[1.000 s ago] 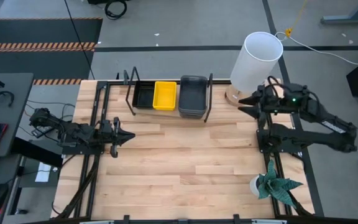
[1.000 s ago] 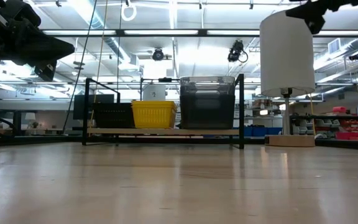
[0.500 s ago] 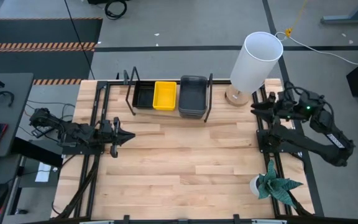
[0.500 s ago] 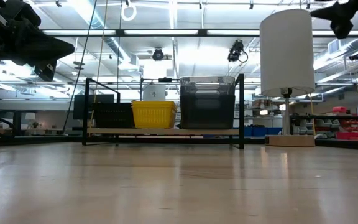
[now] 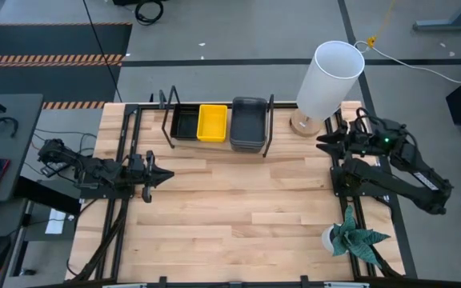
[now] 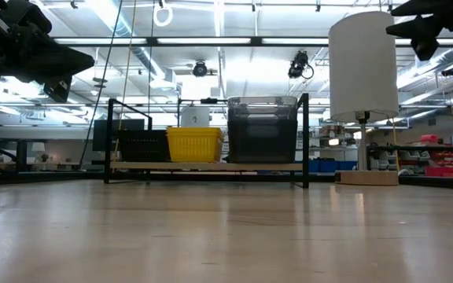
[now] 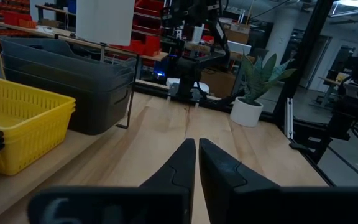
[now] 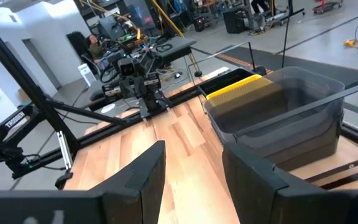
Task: Stack baskets on shelf by color
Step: Return to Home Position
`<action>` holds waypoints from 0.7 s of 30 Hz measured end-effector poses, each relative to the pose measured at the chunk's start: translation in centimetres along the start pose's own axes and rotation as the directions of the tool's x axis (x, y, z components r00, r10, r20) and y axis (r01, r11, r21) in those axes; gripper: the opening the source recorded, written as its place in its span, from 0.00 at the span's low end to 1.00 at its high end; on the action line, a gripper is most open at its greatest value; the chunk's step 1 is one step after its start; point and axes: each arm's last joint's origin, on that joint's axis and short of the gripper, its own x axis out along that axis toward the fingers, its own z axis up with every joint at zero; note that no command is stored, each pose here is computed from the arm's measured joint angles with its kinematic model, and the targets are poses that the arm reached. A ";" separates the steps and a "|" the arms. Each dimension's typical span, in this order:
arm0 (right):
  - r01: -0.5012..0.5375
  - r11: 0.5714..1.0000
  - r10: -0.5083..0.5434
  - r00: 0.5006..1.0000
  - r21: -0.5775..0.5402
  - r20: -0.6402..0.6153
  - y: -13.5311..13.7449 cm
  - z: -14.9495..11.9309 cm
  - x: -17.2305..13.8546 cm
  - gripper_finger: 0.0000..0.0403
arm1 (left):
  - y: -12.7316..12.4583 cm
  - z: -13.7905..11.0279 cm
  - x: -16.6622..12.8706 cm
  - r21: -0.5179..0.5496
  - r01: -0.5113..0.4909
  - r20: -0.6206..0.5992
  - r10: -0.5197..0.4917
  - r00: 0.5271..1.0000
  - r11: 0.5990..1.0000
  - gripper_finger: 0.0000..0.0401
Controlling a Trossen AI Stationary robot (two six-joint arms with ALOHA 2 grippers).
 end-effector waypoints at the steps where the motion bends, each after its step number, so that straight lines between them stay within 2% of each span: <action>1: 0.003 1.000 -0.003 1.000 -0.003 0.007 0.0 0.0 -0.1 0.41 | 0.0 0.0 0.0 0.000 0.000 0.000 0.000 1.000 1.000 0.06; 10: -0.004 1.000 0.004 1.000 0.019 0.018 0.1 -0.1 -0.4 0.41 | 0.0 0.0 0.0 0.000 -0.001 0.000 0.001 1.000 1.000 0.09; 21: -0.026 1.000 0.026 0.999 0.017 0.019 -0.2 -0.6 0.2 0.41 | 0.0 0.0 0.0 0.000 0.000 0.000 0.000 1.000 1.000 0.07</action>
